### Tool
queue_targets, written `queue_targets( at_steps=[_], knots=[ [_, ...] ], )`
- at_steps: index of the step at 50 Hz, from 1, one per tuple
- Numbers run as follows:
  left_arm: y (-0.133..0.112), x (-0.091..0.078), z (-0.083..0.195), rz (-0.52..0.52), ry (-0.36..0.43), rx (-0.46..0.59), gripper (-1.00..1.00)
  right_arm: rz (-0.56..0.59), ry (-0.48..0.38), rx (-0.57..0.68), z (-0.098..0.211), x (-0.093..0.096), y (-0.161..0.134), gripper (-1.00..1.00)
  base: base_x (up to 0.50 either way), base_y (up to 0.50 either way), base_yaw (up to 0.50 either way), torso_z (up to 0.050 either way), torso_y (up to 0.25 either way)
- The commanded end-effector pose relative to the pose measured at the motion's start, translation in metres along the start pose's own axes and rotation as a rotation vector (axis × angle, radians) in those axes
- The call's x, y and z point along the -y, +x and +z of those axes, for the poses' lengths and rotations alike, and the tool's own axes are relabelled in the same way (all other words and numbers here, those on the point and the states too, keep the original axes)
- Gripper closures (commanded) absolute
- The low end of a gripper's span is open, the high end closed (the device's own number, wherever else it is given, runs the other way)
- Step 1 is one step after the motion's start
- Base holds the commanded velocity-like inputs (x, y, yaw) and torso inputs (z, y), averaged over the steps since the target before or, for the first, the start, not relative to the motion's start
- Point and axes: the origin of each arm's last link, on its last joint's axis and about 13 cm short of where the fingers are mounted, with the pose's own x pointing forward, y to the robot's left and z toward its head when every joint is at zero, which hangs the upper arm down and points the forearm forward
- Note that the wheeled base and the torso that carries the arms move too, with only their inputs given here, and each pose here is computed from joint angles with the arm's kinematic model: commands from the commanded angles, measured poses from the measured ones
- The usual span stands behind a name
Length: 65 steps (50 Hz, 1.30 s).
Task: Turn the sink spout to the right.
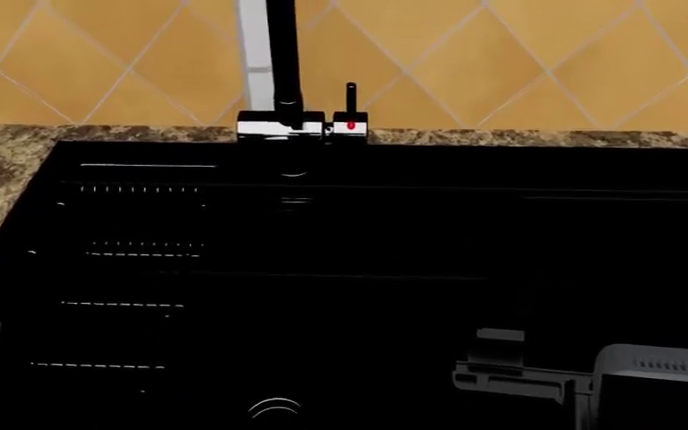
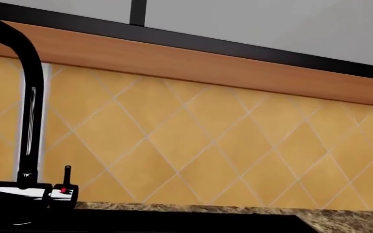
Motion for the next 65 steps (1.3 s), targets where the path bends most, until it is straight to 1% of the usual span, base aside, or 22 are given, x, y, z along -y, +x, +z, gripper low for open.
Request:
queue_targets(
  at_steps=[1,9,12,16,18,19,22,23,30,40,41,49,59,65],
  knots=[
    [0.0,0.001,0.001,-0.003,-0.001,0.001,-1.0,-0.008,0.0,-0.009,-0.001,0.001,-0.001,-1.0,0.23,0.0,0.0,0.0,0.0],
    [0.001,0.002,0.001,-0.011,-0.002,0.0,-1.0,-0.04,-0.012,-0.037,-0.002,0.002,0.0,-1.0,0.07,0.0,0.0,0.0,0.0],
    [0.001,0.002,0.001,-0.01,-0.001,0.001,-1.0,-0.035,-0.017,-0.032,-0.001,0.001,0.0,-1.0,0.0,0.0,0.0,0.0,0.0],
    [0.001,0.004,0.0,-0.014,-0.003,0.0,-1.0,-0.037,-0.003,-0.028,0.002,0.0,0.0,-1.0,0.0,0.0,0.0,0.0,0.0],
    [0.0,0.004,-0.001,-0.014,-0.004,-0.003,-1.0,-0.026,-0.002,-0.029,0.004,-0.002,0.001,-1.0,0.0,0.0,0.0,0.0,0.0],
    [0.0,0.004,-0.001,-0.014,-0.004,-0.004,-1.0,-0.027,0.019,-0.023,0.007,-0.003,0.002,-1.0,0.0,0.0,0.0,0.0,0.0],
    [0.0,0.004,-0.001,-0.013,-0.004,-0.004,-1.0,-0.001,0.021,-0.017,0.013,-0.007,0.005,-1.0,0.0,0.0,0.0,0.0,0.0],
    [0.0,0.003,-0.001,-0.012,-0.004,-0.005,-1.0,0.019,0.01,-0.018,0.014,-0.009,0.006,-1.0,0.0,0.0,0.0,0.0,0.0],
    [-0.002,0.003,-0.001,-0.017,-0.002,-0.008,-1.0,0.036,0.004,0.007,0.025,-0.018,0.018,-1.0,0.0,0.0,0.0,0.0,0.0],
    [-0.001,0.004,-0.001,-0.018,0.0,-0.01,-1.0,0.081,0.024,0.032,0.038,-0.028,0.028,-1.0,0.0,0.0,0.0,0.0,0.0],
    [-0.001,0.004,-0.001,-0.019,0.0,-0.01,-1.0,0.086,0.027,0.033,0.045,-0.028,0.03,-1.0,0.0,0.0,0.0,0.0,0.0],
    [-0.001,0.004,-0.002,-0.019,-0.001,-0.013,-1.0,0.122,0.045,0.046,0.058,-0.034,0.031,-1.0,0.0,0.0,0.0,0.0,0.0],
    [0.0,0.005,-0.001,-0.02,0.001,-0.013,-1.0,0.154,0.04,0.07,0.07,-0.043,0.034,-1.0,0.0,0.0,0.0,0.0,0.0],
    [0.002,0.005,-0.001,-0.023,0.002,-0.011,-1.0,0.182,0.06,0.086,0.078,-0.049,0.036,-1.0,0.0,0.0,0.0,0.0,0.0]
  ],
)
